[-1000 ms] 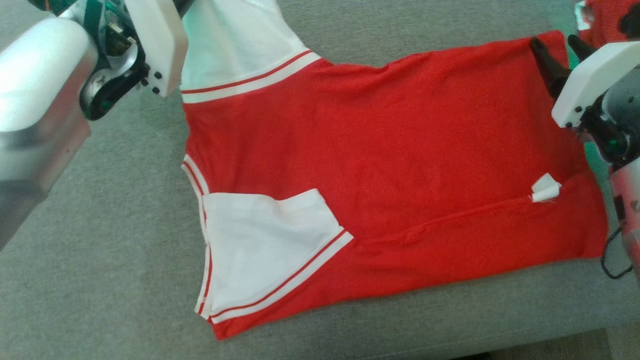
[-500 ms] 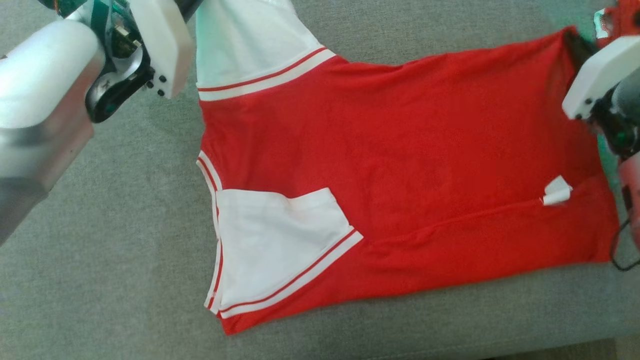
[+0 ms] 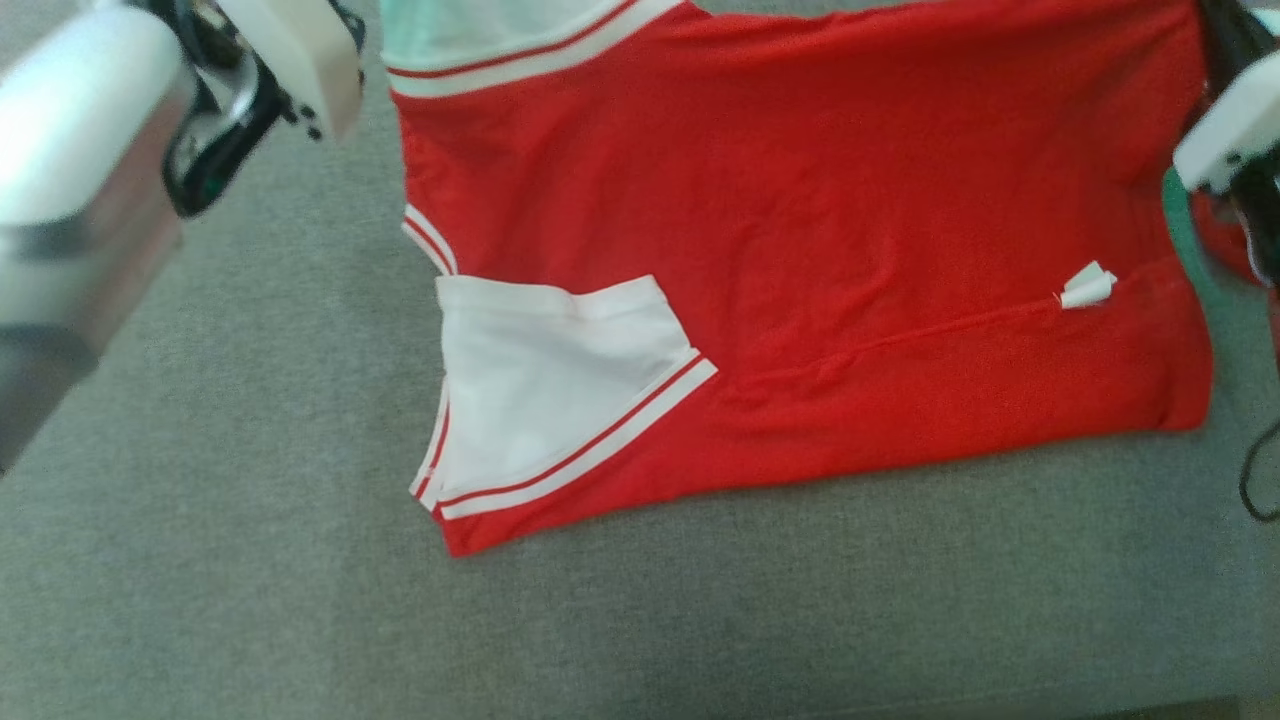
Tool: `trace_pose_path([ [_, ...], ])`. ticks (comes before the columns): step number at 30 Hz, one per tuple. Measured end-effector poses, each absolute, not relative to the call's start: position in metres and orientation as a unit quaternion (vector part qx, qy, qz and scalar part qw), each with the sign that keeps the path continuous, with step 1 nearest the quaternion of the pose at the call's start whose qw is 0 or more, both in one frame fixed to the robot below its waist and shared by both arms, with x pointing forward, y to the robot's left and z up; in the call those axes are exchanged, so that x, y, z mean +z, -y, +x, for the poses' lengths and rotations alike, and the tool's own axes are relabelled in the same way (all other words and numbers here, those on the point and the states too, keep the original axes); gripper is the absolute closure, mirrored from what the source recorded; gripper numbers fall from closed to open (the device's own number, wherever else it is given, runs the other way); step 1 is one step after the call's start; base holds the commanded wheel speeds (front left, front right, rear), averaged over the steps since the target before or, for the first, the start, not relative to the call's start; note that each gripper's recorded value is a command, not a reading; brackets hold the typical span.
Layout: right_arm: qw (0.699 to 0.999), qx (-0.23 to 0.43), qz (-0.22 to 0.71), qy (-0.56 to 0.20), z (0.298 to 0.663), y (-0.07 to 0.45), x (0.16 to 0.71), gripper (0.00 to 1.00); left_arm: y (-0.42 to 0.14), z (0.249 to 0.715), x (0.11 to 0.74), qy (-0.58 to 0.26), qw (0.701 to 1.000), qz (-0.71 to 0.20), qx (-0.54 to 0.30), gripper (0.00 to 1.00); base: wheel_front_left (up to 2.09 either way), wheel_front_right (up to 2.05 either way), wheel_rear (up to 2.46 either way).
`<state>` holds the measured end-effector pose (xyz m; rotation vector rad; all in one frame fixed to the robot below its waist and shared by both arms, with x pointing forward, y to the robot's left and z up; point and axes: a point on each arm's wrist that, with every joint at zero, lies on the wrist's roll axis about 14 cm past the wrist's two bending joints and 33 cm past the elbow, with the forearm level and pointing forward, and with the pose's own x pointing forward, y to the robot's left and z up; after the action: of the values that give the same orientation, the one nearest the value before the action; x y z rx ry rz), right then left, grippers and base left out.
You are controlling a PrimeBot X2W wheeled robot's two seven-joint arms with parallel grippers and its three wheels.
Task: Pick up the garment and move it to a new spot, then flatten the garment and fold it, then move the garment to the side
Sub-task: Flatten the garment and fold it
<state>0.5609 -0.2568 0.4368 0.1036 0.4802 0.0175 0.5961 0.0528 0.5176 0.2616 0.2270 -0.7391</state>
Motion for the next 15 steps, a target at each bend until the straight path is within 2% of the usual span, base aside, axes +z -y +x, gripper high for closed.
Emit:
trace_pose_path([
  [15, 0.967, 0.009, 0.092, -0.239, 0.496, 0.258, 0.426, 1.00, -0.065, 0.499, 0.503, -0.102, 0.916, 0.066, -0.381, 1.00, 0.00, 0.00, 0.00],
])
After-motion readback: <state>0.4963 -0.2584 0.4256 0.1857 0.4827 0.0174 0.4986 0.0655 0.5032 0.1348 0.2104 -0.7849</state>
